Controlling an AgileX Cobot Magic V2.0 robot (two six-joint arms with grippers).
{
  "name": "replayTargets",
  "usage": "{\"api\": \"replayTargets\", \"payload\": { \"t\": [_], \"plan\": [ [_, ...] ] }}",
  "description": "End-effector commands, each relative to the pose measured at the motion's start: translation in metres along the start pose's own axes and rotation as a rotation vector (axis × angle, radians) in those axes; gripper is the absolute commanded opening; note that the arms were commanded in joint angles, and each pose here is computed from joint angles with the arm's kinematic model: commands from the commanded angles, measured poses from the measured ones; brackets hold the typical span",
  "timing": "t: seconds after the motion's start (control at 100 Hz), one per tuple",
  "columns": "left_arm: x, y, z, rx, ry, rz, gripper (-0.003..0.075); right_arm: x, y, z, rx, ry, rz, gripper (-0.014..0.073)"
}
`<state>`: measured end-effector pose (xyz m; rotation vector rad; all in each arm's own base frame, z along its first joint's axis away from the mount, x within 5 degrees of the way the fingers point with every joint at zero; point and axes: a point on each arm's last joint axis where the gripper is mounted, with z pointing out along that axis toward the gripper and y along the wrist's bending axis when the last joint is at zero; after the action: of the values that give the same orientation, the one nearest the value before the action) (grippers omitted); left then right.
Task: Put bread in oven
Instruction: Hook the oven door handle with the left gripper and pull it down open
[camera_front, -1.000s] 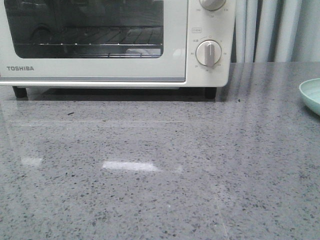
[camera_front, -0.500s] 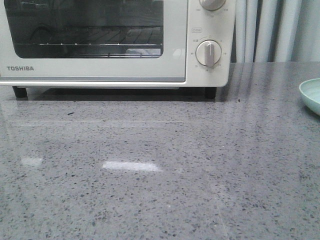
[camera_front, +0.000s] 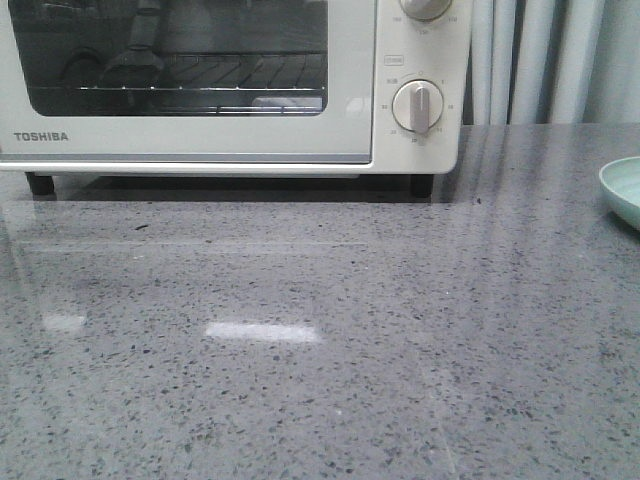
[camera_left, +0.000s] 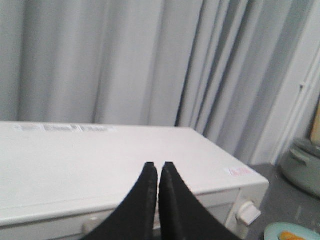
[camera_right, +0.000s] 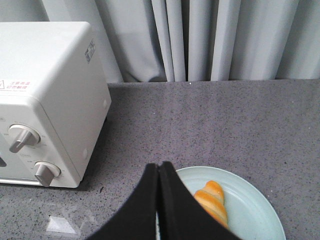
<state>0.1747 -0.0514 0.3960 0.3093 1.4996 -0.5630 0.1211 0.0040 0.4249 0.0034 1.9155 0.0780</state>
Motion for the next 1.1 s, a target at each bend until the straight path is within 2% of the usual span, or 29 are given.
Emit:
{"api": "replayTargets", "payload": {
  "t": [0.0, 0.28, 0.41, 0.65, 0.93, 1.09],
  "plan": [
    [-0.006, -0.001, 0.016, 0.082, 0.057, -0.026, -0.0022, -0.015, 0.000, -0.004, 0.007, -0.090, -0.020, -0.0076],
    [0.006, 0.019, 0.057, 0.121, 0.148, -0.078, -0.0022, -0.015, 0.000, -0.004, 0.007, -0.090, -0.020, -0.0076],
    [0.015, 0.022, 0.069, 0.182, 0.193, -0.108, -0.0022, -0.015, 0.000, -0.004, 0.007, -0.090, -0.020, -0.0076],
    [0.039, 0.037, 0.087, 0.171, 0.282, -0.134, -0.0022, -0.015, 0.000, -0.004, 0.007, -0.092, -0.020, -0.0076],
    [0.054, 0.031, 0.088, 0.289, 0.384, -0.149, -0.0022, -0.014, 0.000, -0.005, 0.007, -0.090, -0.020, -0.0076],
    [0.078, 0.028, 0.075, 0.287, 0.453, -0.207, -0.0022, -0.014, 0.000, -0.005, 0.006, -0.086, -0.020, -0.0076]
  ]
}}
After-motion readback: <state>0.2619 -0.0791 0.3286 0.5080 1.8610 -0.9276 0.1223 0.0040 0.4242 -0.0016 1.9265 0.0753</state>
